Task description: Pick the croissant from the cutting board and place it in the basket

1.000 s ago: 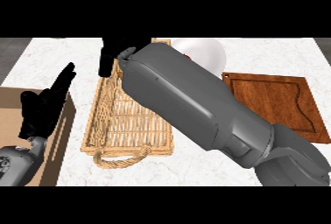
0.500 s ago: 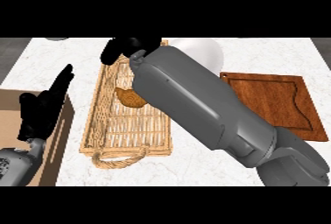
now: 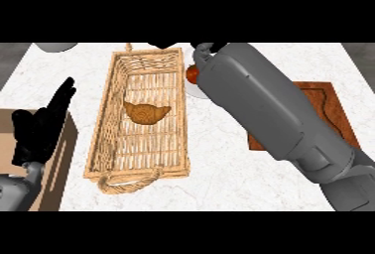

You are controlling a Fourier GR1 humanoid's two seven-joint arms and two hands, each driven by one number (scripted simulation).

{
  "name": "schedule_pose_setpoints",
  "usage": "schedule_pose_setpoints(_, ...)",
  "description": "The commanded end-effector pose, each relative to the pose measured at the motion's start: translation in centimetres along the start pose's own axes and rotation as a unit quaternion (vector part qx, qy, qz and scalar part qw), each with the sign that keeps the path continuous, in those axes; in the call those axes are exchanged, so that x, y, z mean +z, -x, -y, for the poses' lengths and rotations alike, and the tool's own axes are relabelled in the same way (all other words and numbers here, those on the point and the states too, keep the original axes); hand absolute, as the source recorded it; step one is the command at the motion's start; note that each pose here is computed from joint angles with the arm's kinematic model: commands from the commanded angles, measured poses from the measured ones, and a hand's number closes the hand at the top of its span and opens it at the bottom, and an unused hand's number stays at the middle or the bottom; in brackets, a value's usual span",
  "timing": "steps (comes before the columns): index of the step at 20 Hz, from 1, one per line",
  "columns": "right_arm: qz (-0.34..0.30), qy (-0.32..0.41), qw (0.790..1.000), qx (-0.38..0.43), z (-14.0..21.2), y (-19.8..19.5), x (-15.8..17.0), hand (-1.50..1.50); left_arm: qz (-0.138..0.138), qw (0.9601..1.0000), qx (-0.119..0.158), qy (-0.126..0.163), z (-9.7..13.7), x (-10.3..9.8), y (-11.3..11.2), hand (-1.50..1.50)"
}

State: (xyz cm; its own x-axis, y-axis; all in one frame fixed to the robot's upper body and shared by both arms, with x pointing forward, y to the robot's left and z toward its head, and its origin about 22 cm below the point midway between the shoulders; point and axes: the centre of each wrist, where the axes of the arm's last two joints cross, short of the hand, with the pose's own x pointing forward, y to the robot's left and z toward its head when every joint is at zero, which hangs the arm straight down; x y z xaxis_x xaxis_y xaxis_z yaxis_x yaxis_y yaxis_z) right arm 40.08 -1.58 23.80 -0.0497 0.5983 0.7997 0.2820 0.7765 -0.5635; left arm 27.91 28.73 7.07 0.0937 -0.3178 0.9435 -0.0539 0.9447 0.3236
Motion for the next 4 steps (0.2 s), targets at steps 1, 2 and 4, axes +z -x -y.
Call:
schedule_pose_setpoints(1, -0.037, 0.018, 0.999, -0.027, 3.0, 3.1, -0.9, -1.50, -0.072, 0.9974, 0.007, -0.006, -0.1, 0.0, 3.6, 0.00)
schedule_pose_setpoints(2, -0.029, 0.007, 0.999, -0.023, 4.1, 3.0, -0.9, -1.50, -0.071, 0.9974, 0.002, -0.009, -0.1, 0.5, 4.5, 0.00)
schedule_pose_setpoints(4, -0.031, 0.014, 0.999, -0.021, 6.1, 6.8, -1.4, -1.50, -0.061, 0.9980, 0.008, -0.011, 1.0, 0.0, 3.1, 0.00)
